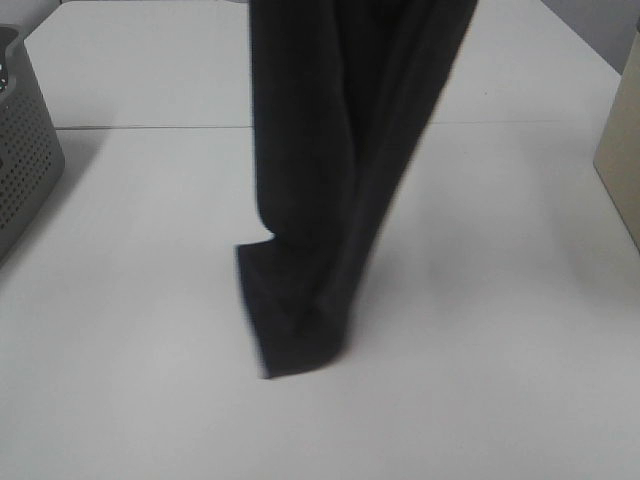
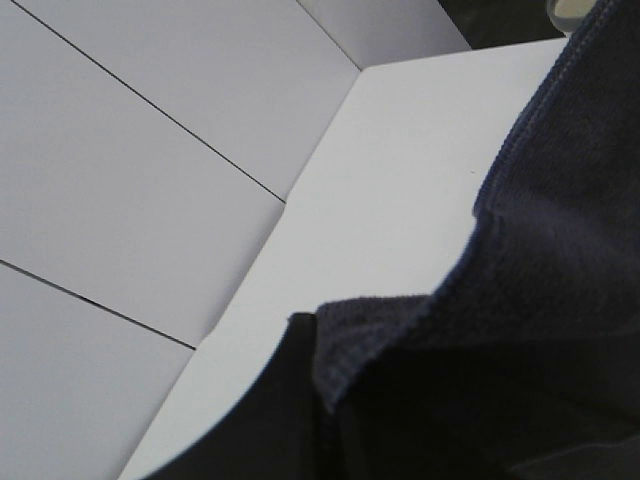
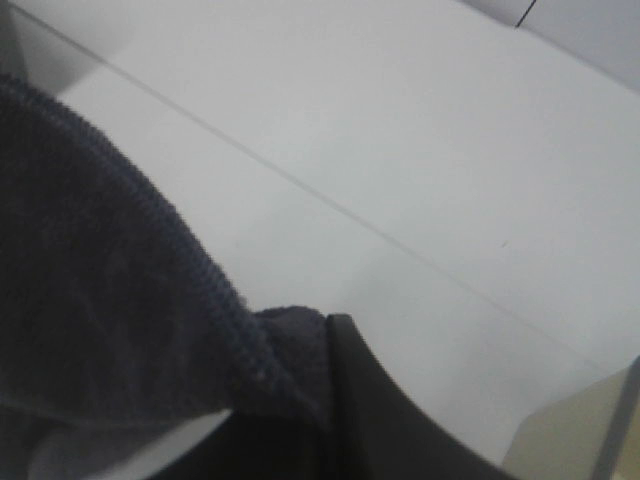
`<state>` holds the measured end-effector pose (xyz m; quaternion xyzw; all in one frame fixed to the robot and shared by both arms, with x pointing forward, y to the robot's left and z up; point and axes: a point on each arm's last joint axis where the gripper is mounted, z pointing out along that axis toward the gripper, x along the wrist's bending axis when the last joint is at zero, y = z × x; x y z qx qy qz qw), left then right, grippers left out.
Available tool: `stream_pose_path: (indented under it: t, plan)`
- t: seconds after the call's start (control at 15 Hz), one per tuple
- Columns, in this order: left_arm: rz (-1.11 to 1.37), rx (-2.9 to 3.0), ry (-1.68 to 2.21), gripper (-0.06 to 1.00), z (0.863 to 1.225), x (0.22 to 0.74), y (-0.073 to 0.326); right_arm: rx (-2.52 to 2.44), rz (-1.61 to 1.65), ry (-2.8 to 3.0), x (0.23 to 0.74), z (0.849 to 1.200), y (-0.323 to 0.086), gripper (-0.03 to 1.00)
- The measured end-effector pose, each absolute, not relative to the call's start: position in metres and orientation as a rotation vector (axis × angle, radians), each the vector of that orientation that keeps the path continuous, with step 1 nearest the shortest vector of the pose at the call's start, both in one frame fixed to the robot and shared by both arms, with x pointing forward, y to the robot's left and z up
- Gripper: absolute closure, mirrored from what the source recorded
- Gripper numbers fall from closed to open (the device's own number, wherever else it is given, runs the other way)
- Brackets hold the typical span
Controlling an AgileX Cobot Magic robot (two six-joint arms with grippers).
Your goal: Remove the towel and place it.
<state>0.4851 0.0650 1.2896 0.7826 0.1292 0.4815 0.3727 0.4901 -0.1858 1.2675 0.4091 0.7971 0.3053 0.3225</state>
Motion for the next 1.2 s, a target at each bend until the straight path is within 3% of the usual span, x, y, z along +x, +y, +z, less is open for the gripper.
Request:
stream_pose_path:
  t: [0.87, 1.2]
  plan:
    - [1.499, 1.565, 0.314, 0.94, 1.294, 0.58, 0.102, 0.797, 0.792, 1.477, 0.57, 1.288, -0.175, 0.96]
    - [1.601, 1.41, 0.244, 0.94, 1.269, 0.637, 0.127, 0.765, 0.853, 1.365, 0.616, 1.273, -0.152, 0.96]
